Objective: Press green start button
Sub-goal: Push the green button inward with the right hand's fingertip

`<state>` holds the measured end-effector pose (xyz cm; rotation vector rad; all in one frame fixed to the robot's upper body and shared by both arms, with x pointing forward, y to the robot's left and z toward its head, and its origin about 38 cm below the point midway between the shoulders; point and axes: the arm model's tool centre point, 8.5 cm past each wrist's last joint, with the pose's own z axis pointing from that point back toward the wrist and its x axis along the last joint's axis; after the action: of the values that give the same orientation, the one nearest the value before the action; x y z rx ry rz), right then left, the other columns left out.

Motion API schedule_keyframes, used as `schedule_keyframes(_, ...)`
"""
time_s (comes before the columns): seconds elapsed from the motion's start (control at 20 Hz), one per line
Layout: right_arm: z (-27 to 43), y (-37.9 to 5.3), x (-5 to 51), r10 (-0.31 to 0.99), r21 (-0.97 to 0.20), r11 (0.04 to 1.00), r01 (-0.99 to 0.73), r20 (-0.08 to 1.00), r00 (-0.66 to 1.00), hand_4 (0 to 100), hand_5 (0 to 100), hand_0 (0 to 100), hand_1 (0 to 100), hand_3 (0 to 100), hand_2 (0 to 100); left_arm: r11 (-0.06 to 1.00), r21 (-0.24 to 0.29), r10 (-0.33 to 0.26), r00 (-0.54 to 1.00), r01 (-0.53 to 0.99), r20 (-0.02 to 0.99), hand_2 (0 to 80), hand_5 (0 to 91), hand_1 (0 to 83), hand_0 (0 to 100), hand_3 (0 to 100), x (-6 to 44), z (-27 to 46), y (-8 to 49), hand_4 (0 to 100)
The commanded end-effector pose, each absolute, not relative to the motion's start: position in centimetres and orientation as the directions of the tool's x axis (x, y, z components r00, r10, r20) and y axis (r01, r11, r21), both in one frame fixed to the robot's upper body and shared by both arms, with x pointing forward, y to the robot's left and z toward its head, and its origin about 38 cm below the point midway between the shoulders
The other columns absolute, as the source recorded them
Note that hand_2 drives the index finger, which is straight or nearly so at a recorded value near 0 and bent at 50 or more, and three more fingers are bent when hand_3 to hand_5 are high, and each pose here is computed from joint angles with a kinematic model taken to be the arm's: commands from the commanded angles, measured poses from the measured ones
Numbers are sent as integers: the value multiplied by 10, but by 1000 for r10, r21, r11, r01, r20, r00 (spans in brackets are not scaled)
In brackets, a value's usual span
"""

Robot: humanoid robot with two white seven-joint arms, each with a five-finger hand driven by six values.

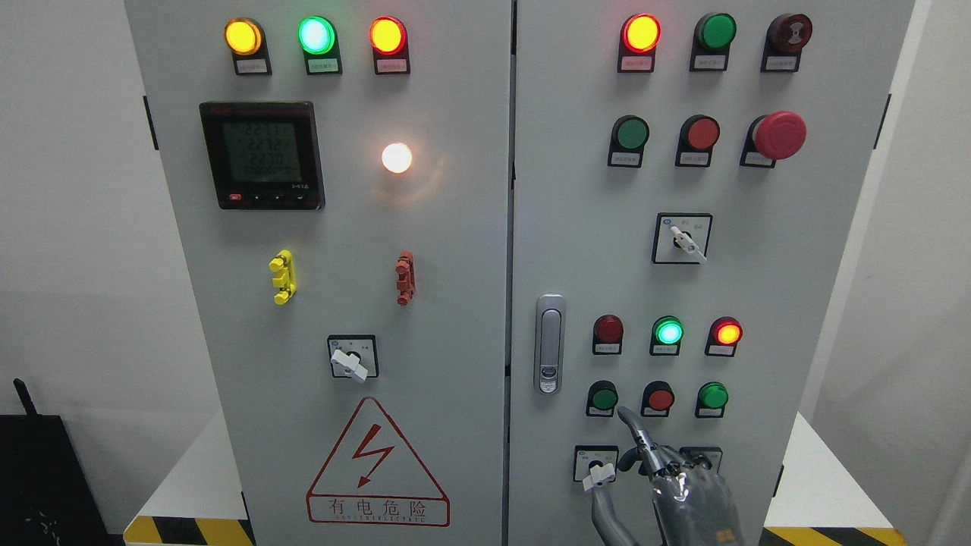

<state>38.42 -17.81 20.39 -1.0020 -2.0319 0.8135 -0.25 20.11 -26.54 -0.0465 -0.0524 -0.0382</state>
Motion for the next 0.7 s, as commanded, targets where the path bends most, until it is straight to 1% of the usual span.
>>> schedule_keyframes(0.0,188,-180,398,840,-793,499,348,345,-418,642,713,595,349,572,0,998,-46,-37,998,39,52,0,0,556,120,0,-3,-265,201,0)
schedule_keyframes(0.65,185,-180,414,840,-799,501,332,356,-411,644,712,603,350,576,0,998,-46,-37,998,39,54,0,0,556,120,0,-2,-265,201,0)
